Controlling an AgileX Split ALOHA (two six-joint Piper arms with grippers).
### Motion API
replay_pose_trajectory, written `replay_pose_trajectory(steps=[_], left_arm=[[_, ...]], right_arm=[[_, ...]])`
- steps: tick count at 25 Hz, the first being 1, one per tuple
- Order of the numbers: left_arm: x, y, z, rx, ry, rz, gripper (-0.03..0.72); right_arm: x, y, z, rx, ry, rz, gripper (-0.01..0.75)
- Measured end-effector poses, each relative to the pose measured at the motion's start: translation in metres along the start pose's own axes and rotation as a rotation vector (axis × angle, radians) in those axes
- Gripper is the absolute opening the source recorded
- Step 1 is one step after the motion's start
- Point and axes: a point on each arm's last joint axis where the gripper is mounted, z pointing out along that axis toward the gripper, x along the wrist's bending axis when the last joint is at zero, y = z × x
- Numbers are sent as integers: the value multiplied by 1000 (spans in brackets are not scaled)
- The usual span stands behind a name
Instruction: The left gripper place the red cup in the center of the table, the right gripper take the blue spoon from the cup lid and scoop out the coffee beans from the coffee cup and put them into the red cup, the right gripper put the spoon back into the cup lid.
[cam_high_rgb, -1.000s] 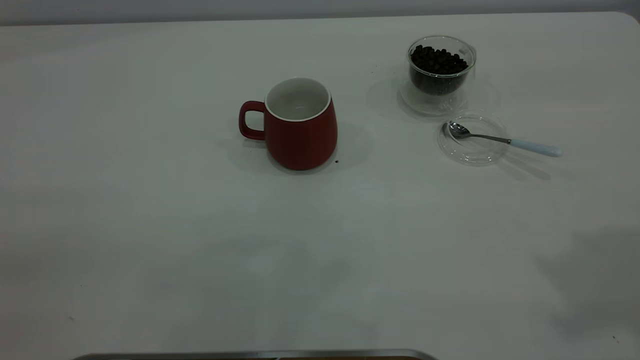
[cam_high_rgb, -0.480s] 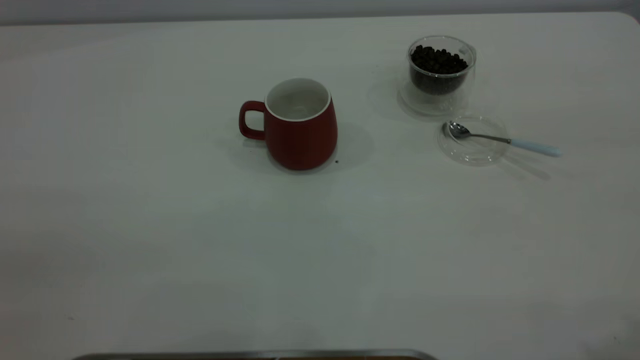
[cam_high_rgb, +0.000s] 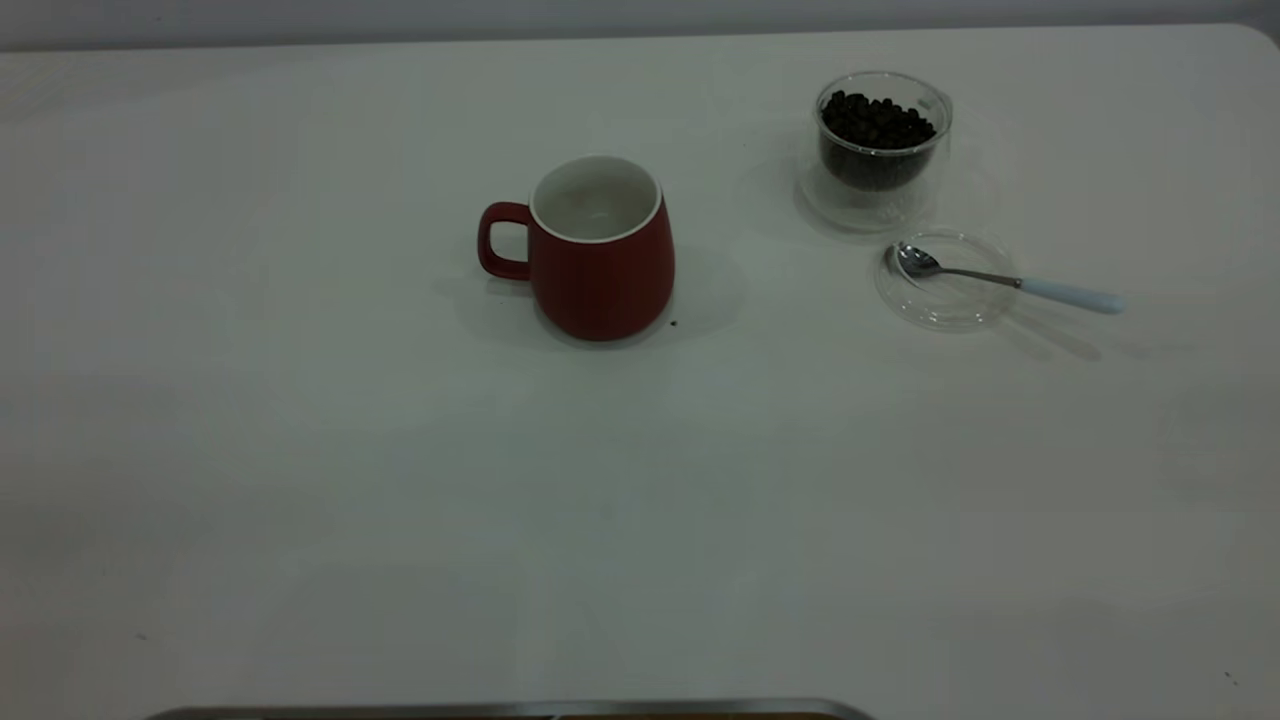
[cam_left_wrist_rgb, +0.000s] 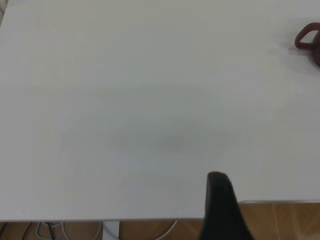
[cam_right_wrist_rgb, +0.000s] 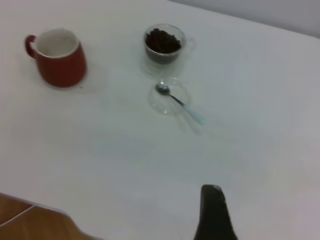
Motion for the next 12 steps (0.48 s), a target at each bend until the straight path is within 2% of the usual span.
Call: replay_pose_trajectory(steps=[5, 12], left_arm=[[0, 0, 0, 0, 0, 0, 533], [0, 0, 0, 0, 0, 0, 533]], right_arm=[[-4, -30, 17, 17, -75, 31, 552], [-12, -36, 24, 27, -104, 108, 551]])
